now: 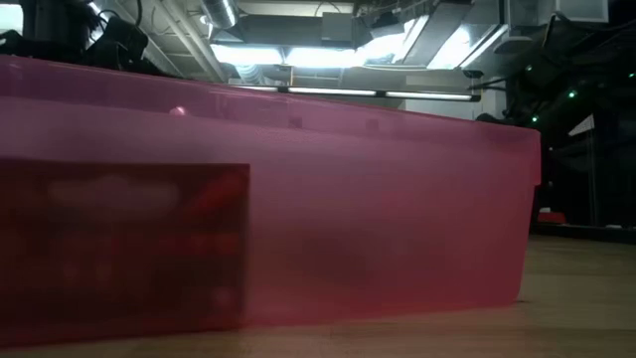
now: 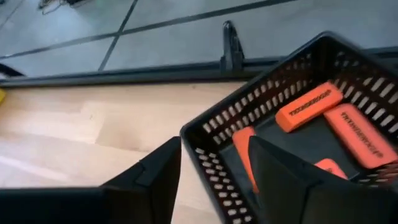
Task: Pick & Place School Supplies
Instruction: Return to Home Position
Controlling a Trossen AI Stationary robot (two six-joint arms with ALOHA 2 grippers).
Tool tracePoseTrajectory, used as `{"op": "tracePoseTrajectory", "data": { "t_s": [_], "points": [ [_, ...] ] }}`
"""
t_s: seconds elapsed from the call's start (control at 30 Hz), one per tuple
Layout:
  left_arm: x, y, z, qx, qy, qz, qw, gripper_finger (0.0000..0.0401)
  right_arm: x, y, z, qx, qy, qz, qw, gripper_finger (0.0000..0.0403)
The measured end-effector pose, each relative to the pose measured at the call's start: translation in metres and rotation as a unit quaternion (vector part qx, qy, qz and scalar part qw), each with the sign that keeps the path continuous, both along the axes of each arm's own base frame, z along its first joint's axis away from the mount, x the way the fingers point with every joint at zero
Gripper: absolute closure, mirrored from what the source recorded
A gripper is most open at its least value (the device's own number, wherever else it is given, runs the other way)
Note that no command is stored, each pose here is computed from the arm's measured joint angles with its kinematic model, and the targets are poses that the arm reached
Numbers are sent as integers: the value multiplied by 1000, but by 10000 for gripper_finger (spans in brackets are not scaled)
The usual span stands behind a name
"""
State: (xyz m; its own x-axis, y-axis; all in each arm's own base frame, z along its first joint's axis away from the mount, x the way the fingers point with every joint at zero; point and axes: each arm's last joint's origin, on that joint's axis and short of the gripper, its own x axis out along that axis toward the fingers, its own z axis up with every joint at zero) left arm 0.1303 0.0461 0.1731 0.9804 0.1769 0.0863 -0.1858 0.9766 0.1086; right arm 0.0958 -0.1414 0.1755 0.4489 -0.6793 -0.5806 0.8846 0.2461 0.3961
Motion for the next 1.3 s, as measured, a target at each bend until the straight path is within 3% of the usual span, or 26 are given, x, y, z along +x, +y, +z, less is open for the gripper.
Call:
{"op": "tracePoseTrajectory", "data": {
  "t_s": [0.13,0.3,0.63,0.83,0.97,1.3],
  "points": [
    [1,-1,-3,-15,11,-20,1000,359,5,1,6,-9,-41,55,998,209],
    [0,-3,1,5,-2,-59,998,362,9,4,22,-43,-117,129,984,208],
    [3,-15,2,-43,-16,-58,997,372,7,9,31,-58,-150,150,976,207],
    [4,-37,5,-27,-25,-32,999,372,8,9,33,-68,-157,159,972,207],
    [-3,-44,8,-11,-28,4,1000,374,8,8,35,-73,-161,164,970,207],
    [-30,-45,6,-17,-24,10,1000,375,9,9,35,-74,-161,185,967,207]
  ]
}}
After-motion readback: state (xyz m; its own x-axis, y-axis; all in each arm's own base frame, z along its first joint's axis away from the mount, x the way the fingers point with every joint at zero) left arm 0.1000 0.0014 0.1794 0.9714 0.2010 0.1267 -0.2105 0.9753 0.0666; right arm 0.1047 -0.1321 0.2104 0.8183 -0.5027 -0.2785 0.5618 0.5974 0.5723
